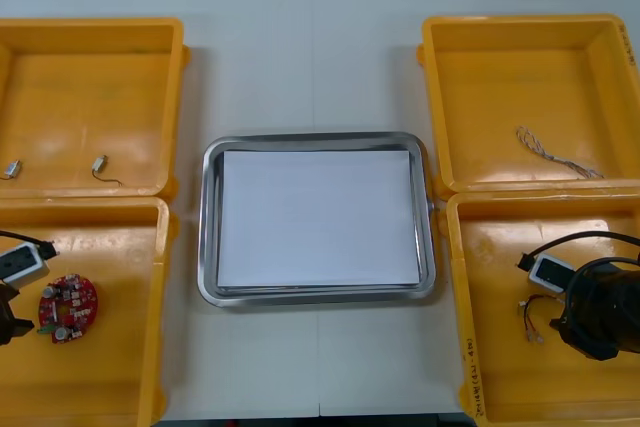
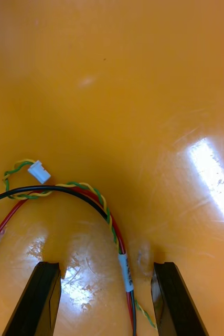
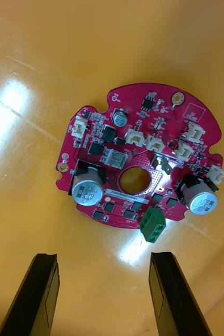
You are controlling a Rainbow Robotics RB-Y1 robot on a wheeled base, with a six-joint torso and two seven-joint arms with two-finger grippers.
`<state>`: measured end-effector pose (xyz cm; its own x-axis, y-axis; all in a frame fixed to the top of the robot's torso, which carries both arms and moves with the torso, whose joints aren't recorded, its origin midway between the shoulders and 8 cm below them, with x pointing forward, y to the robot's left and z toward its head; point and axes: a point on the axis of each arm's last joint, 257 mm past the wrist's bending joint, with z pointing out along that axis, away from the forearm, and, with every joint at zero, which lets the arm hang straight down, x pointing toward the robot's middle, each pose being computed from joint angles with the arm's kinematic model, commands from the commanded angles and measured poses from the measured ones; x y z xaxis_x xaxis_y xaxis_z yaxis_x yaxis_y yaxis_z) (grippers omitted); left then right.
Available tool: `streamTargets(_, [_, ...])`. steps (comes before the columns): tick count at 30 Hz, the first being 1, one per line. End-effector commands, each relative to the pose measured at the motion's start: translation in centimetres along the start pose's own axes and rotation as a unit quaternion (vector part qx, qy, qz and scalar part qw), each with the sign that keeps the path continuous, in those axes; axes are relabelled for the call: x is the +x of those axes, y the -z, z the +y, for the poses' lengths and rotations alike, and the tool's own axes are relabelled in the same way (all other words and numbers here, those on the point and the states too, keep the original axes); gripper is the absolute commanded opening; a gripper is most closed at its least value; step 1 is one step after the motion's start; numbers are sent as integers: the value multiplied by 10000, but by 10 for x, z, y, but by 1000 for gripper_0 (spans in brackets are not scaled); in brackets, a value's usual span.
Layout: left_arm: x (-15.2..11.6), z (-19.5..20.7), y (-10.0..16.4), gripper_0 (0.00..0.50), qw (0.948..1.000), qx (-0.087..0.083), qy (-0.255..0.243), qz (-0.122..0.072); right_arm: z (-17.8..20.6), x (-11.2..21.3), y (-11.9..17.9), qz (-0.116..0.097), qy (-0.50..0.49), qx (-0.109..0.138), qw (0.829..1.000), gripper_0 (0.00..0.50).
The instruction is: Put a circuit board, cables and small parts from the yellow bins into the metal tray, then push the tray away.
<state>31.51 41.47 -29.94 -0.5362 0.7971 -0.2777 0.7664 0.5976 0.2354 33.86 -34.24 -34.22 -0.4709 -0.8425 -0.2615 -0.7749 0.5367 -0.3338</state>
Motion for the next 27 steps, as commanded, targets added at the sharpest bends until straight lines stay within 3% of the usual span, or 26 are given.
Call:
streamTargets(1, [15,-6,3,500,9984,67,-546,130,-12,-13,2,-189,59,110,9997,500])
streamTargets(13, [11,-16,-9,500,9980,107,-624,66,-10,-13,-8,-229,-5,-22,9997,500])
streamTargets(20, [10,-22,-14,500,9978,128,-656,44,-11,-14,-8,-242,-10,-23,9997,145])
streamTargets(26, [12,-25,-16,500,9978,130,-655,42,-12,-15,-7,-260,-11,-28,9997,0])
streamTargets(27, [12,-26,-16,500,9978,136,-651,47,-12,-15,-7,-261,-15,-21,9997,0])
